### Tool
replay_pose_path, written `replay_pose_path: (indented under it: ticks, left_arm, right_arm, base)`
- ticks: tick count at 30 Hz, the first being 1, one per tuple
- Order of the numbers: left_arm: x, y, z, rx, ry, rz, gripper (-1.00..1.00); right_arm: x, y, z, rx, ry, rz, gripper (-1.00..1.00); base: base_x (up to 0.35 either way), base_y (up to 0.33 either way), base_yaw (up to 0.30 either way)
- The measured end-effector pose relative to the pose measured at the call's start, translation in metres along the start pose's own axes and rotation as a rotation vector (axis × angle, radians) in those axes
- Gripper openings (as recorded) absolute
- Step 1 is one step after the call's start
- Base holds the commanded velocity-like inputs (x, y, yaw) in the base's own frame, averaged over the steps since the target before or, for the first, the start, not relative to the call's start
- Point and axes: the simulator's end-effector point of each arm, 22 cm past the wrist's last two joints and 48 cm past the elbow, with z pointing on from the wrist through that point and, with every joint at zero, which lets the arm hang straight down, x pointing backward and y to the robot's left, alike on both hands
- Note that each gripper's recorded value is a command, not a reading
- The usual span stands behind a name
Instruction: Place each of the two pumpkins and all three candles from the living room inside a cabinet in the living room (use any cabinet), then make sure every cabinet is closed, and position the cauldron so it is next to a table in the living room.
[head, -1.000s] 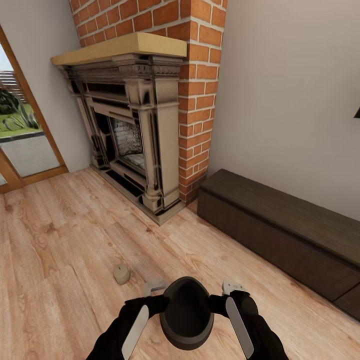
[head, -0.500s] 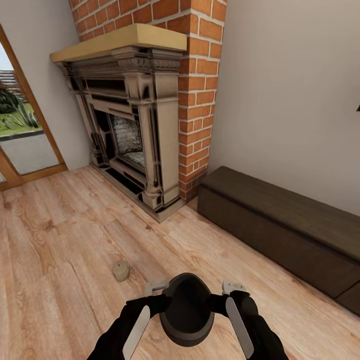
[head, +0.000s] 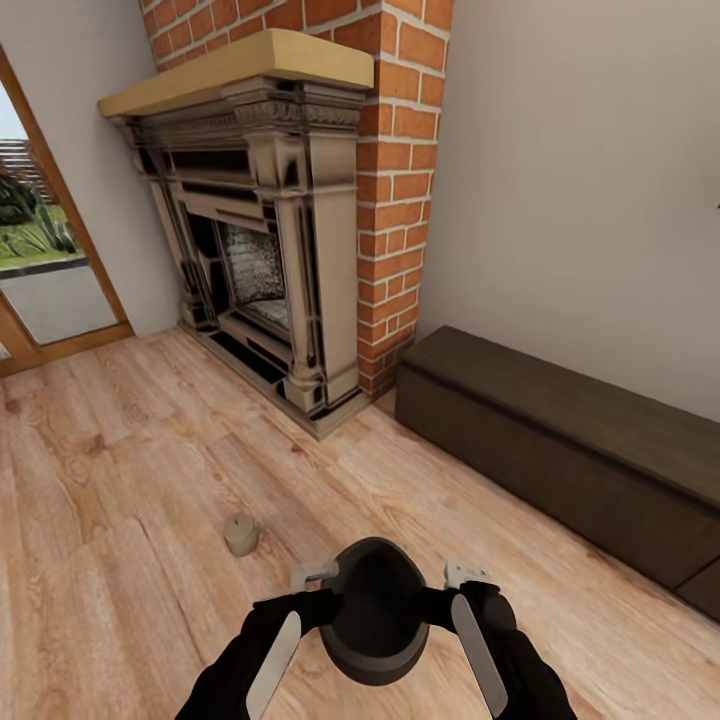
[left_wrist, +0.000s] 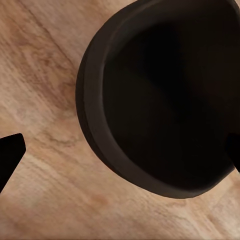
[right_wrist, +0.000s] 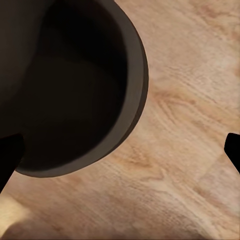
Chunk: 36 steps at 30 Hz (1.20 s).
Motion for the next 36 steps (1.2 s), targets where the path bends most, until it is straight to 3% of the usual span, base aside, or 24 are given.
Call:
replay_pose_path:
  ticks: [10, 16, 23, 36]
  left_arm:
    - [0.014, 0.005, 0.017, 0.002, 0.000, 0.000, 1.00]
    - [0.014, 0.004, 0.017, 0.006, -0.001, 0.001, 1.00]
    - [0.013, -0.008, 0.016, 0.062, -0.002, 0.002, 1.00]
    - [0.013, -0.009, 0.016, 0.066, -0.005, 0.001, 1.00]
  right_arm:
    - [0.012, -0.004, 0.019, 0.000, 0.000, 0.000, 1.00]
    - [0.012, -0.004, 0.019, 0.000, -0.001, 0.000, 1.00]
    - [0.012, -0.004, 0.019, 0.000, -0.001, 0.000, 1.00]
    - [0.012, -0.003, 0.019, -0.001, -0.001, 0.001, 1.00]
  base:
    - [0.000, 0.000, 0.000]
    - [0.000, 0.000, 0.000]
    - [0.116, 0.000, 0.000]
    - [0.081, 0.028, 0.000]
